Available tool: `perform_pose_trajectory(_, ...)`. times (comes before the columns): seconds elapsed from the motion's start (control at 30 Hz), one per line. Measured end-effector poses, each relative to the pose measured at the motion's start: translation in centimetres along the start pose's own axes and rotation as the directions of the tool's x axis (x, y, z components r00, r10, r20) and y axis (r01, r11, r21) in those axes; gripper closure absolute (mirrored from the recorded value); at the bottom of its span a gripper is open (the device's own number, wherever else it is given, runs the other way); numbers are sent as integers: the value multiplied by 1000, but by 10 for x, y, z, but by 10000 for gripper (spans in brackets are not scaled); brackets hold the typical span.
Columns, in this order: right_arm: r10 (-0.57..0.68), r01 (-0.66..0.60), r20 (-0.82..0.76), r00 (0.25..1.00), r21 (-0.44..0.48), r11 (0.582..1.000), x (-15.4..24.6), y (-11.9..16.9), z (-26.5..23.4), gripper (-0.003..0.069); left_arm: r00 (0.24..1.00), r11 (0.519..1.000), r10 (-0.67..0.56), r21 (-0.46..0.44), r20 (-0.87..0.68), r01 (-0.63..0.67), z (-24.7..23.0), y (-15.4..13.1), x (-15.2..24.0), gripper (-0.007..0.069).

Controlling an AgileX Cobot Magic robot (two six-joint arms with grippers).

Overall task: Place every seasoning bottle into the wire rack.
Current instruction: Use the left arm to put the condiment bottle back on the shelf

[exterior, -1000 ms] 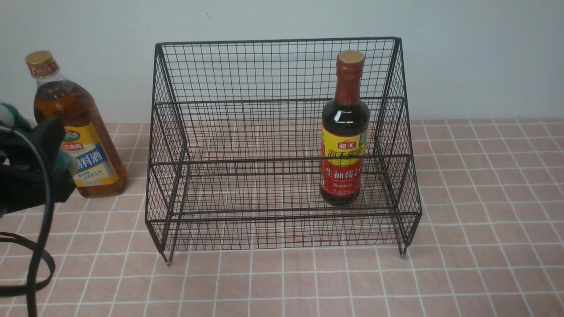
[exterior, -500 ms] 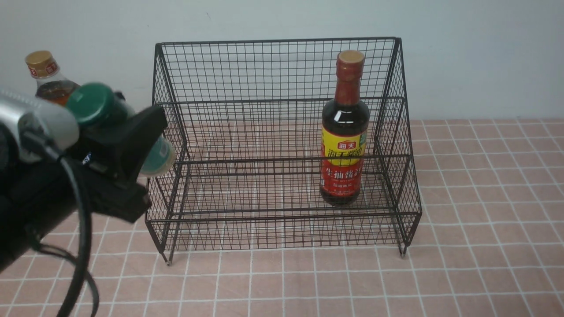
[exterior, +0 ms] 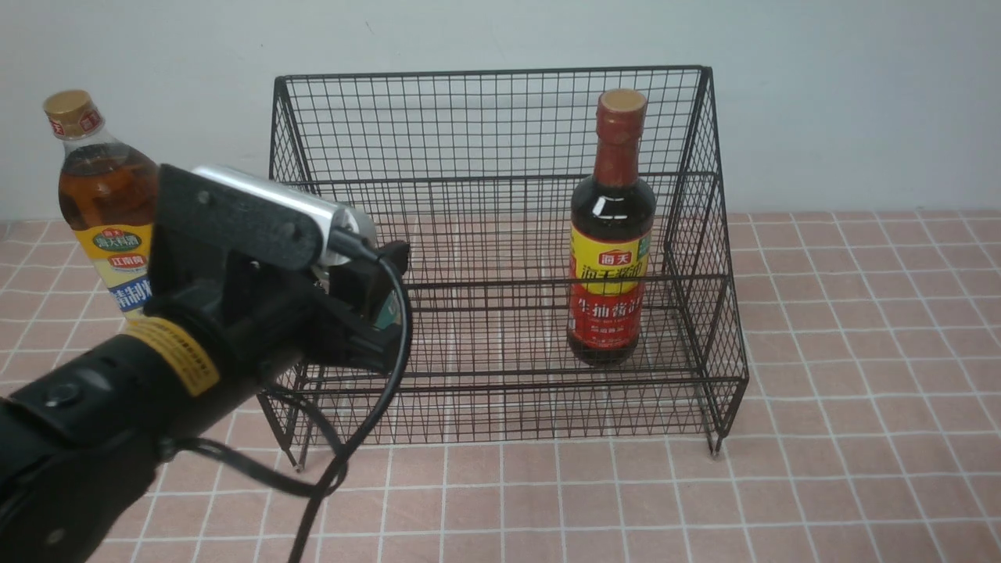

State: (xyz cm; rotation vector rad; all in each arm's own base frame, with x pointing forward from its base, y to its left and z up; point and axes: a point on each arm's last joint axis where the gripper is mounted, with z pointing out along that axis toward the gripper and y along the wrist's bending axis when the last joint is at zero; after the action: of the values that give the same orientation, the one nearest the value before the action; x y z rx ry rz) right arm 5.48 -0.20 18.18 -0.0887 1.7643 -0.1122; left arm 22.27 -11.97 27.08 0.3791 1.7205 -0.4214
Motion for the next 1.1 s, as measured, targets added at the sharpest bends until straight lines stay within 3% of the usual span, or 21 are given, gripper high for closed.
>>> perform_pose_trajectory(0.6, 18, -18, 0, 1000, 0, 1000, 0, 0, 0, 673, 998, 992, -28, -129, -59, 20, 40, 15, 42, 314)
perform_pose_trajectory(1.1, 20, -20, 0, 1000, 0, 1000, 0, 0, 0, 673, 998, 989, -20, -145, -57, 12, 56, 17, 58, 314)
